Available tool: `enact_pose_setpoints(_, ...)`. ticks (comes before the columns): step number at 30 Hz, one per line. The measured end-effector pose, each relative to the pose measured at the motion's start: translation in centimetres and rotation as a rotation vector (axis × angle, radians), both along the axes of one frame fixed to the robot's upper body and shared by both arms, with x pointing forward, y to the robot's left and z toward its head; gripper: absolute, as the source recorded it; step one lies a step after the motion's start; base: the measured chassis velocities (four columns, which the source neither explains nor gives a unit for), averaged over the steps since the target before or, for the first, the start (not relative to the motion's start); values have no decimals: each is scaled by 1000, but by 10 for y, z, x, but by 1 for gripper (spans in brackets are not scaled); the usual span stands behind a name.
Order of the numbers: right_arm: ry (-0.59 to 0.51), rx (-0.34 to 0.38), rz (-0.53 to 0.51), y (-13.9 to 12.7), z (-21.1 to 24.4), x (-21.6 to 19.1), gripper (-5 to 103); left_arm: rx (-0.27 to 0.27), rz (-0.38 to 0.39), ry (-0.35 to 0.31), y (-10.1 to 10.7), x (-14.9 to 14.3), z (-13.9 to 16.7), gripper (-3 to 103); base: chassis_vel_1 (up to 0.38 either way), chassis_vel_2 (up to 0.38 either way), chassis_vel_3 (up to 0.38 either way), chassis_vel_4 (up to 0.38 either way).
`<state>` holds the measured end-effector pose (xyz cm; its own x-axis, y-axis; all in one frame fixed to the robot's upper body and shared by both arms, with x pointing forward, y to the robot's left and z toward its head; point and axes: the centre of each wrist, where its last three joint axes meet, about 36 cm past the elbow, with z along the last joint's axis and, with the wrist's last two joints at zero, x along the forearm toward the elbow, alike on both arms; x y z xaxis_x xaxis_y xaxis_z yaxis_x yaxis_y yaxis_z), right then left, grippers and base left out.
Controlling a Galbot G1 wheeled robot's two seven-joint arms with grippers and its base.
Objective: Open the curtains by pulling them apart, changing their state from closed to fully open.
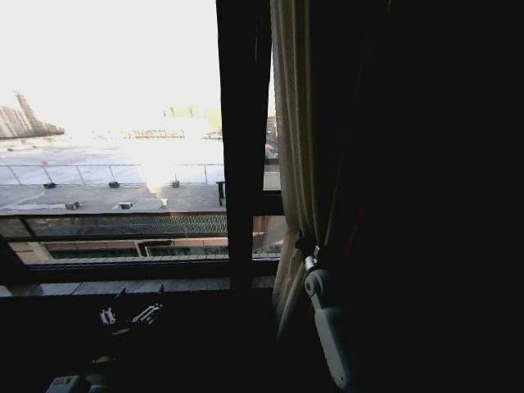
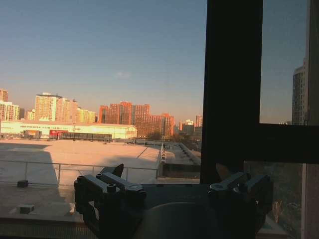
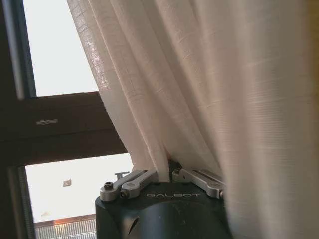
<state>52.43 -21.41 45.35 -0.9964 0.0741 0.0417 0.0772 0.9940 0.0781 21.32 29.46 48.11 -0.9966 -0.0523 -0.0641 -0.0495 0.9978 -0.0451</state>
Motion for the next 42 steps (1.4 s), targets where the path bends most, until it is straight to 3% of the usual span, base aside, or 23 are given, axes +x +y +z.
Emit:
enact_pose_setpoints(12, 6, 11, -157, -15, 2, 6, 0, -1, -4, 2, -1, 1, -2, 100, -40, -53, 61, 48)
enact_pose_setpoints(15, 13, 12, -260, -23, 4, 11, 0, -3, -2, 1, -1, 1, -2, 100, 34, 49, -47, -40)
enact_pose_setpoints(20, 18, 7, -348, -37, 6, 16, 0, -4, 1, -1, 0, -1, -4, 100, 0, 0, 0, 0)
enact_pose_setpoints(26, 18, -6, -388, -54, 8, 18, 0, -4, 5, 0, 1, -1, -6, 100, 0, 0, 0, 0)
enact_pose_setpoints(30, 19, -16, -377, -58, 9, 15, 0, -6, 5, 0, 1, -1, -8, 100, 0, 0, 0, 0)
enact_pose_setpoints(34, 43, -35, -278, -48, 14, -3, -1, -7, 3, -6, 1, 0, -7, 100, 0, 0, 0, 0)
enact_pose_setpoints(35, 48, -36, -236, -42, 15, -11, 4, -8, 3, -10, 1, 1, -6, 100, 0, 0, 0, 0)
enact_pose_setpoints(37, 49, -38, -204, -36, 15, -18, 4, -8, 2, -11, 1, 1, -6, 100, 0, 0, 0, 0)
enact_pose_setpoints(40, 53, -56, -59, -9, 13, -53, 20, -12, 0, -11, 0, 3, -5, 100, 0, 0, 0, 0)
enact_pose_setpoints(42, 56, -58, -33, -4, 11, -61, 20, -12, 0, -9, 0, 4, -4, 100, 0, 0, 0, 0)
